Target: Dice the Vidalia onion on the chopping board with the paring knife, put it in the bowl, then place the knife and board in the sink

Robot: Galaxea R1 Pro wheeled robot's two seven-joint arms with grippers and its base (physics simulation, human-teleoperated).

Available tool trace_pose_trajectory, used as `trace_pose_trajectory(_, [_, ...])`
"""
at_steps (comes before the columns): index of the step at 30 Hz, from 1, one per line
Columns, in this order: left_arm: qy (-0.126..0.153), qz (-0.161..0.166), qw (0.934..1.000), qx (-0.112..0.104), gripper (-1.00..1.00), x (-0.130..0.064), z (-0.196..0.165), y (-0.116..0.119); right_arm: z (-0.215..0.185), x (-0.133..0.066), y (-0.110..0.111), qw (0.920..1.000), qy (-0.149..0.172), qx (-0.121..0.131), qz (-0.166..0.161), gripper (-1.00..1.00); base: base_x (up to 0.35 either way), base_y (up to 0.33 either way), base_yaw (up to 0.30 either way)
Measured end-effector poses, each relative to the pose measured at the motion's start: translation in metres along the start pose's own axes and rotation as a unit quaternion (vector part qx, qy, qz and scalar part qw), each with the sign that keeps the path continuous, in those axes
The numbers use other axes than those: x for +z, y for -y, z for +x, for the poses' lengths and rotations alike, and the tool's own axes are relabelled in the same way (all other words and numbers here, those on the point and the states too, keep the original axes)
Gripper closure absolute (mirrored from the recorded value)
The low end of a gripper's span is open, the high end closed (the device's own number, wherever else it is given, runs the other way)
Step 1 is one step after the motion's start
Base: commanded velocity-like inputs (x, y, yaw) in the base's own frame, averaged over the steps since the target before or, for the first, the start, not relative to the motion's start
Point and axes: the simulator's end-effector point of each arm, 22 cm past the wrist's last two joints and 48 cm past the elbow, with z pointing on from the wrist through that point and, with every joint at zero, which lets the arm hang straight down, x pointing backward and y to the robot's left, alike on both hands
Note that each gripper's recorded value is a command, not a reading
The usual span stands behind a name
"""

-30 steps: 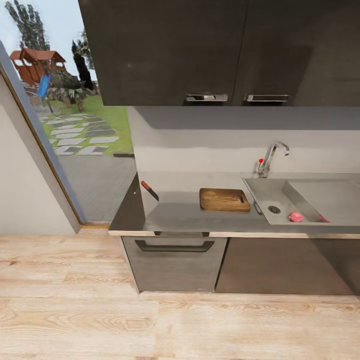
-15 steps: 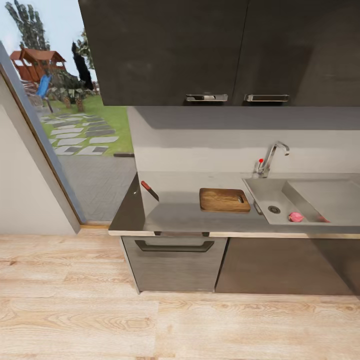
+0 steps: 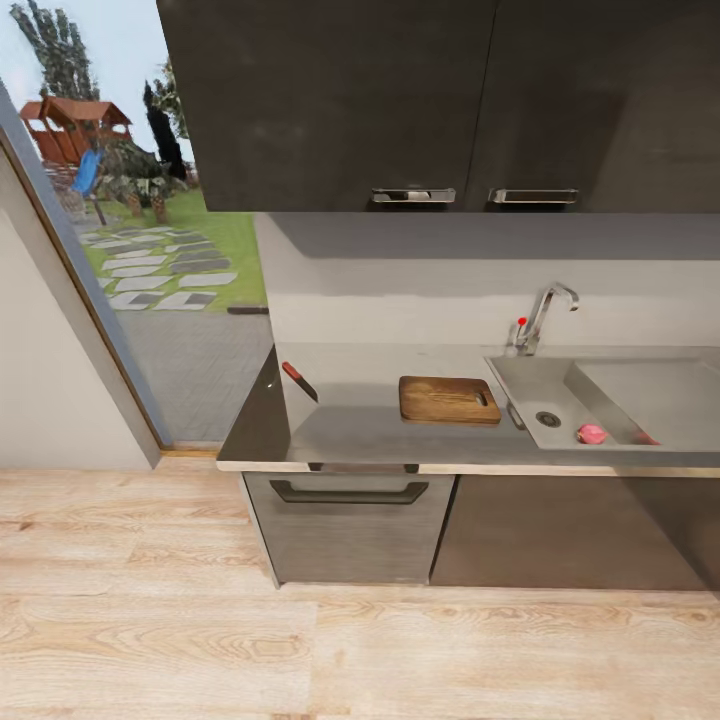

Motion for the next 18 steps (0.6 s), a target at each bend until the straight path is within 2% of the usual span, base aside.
trace_pose_trajectory(2, [0.0, 0.0, 1.0, 0.0, -1.0, 0.0, 0.0, 0.0, 0.0, 0.0, -0.003, 0.9998, 0.0, -0.018, -0.008, -1.0, 0.0, 0.0, 0.0])
trace_pose_trajectory(6, [0.0, 0.0, 1.0, 0.0, -1.0, 0.0, 0.0, 0.0, 0.0, 0.0, -0.001, 0.9997, 0.0, -0.024, -0.009, -1.0, 0.0, 0.0, 0.0])
trace_pose_trajectory(10, [0.0, 0.0, 1.0, 0.0, -1.0, 0.0, 0.0, 0.0, 0.001, 0.001, 0.016, 0.9994, -0.002, -0.035, -0.001, -1.0, 0.0, 0.0, 0.0])
trace_pose_trajectory(13, [0.0, 0.0, 1.0, 0.0, -1.0, 0.0, 0.0, 0.0, 0.003, 0.001, 0.019, 0.9994, -0.007, -0.035, 0.0, -1.0, 0.0, 0.0, 0.0])
trace_pose_trajectory(18, [0.0, 0.0, 1.0, 0.0, -1.0, 0.0, 0.0, 0.0, 0.006, 0.002, 0.024, 0.9997, -0.016, -0.017, 0.009, -1.0, 0.0, 0.0, 0.0])
